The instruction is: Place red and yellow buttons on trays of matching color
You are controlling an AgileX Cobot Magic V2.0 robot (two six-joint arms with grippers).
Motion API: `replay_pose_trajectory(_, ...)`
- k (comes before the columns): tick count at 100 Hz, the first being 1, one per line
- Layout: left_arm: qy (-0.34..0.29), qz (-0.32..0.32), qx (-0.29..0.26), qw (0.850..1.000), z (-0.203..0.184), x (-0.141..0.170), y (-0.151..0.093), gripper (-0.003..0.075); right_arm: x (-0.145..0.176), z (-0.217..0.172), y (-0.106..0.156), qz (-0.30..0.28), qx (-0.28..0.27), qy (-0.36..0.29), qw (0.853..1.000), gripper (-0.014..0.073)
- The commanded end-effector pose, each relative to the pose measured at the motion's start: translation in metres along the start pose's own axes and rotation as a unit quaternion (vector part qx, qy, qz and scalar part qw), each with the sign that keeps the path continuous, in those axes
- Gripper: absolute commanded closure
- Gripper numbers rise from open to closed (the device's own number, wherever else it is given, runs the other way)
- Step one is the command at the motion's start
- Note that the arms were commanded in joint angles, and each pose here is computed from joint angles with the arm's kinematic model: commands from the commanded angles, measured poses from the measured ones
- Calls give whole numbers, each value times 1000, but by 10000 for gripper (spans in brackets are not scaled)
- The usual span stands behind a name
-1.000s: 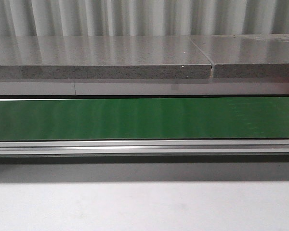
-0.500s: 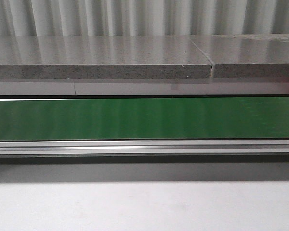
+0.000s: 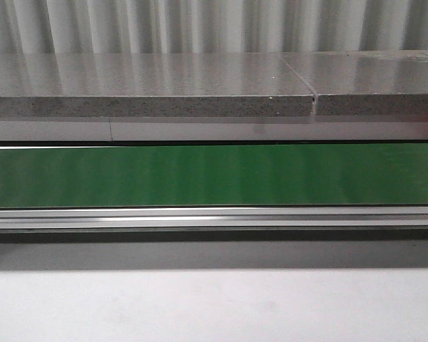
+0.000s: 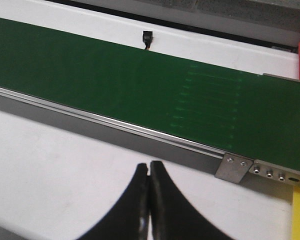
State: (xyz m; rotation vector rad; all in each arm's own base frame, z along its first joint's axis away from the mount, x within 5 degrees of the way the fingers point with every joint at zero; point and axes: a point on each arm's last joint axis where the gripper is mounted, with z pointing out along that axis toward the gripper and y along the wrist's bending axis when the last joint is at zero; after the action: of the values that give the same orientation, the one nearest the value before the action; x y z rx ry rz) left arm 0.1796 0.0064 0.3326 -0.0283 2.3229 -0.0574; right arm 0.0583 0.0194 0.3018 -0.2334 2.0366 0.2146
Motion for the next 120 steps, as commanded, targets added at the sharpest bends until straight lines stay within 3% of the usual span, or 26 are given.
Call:
replay_pose_trajectory(1,-19,-34,-21,999,-1,-19,12,738,-13,-4,0,-2,-1,-44,999,660)
replay_pose_trajectory(10,-3,-53,-39,998,7,-23,23,715,-13,-4,0,-2,-1,-44,999,660)
replay_pose_trajectory(17,7,-66,-52,996,13,-25,33,654,-13,-4,0,-2,-1,-44,999,660)
replay_pose_trajectory(36,70,-103,-72,990,26,-30,56,361,-13,-4,0,-2,-1,-44,999,660)
replay_pose_trajectory(46,108,-121,-77,984,33,-29,66,261,-13,-4,0,-2,-1,-44,999,660)
replay_pose_trajectory(75,242,-201,-84,945,60,-18,104,258,-13,-4,0,-2,-1,-44,999,660)
replay_pose_trajectory(120,356,-293,-125,878,88,12,163,259,-13,-4,0,-2,-1,-44,999,660)
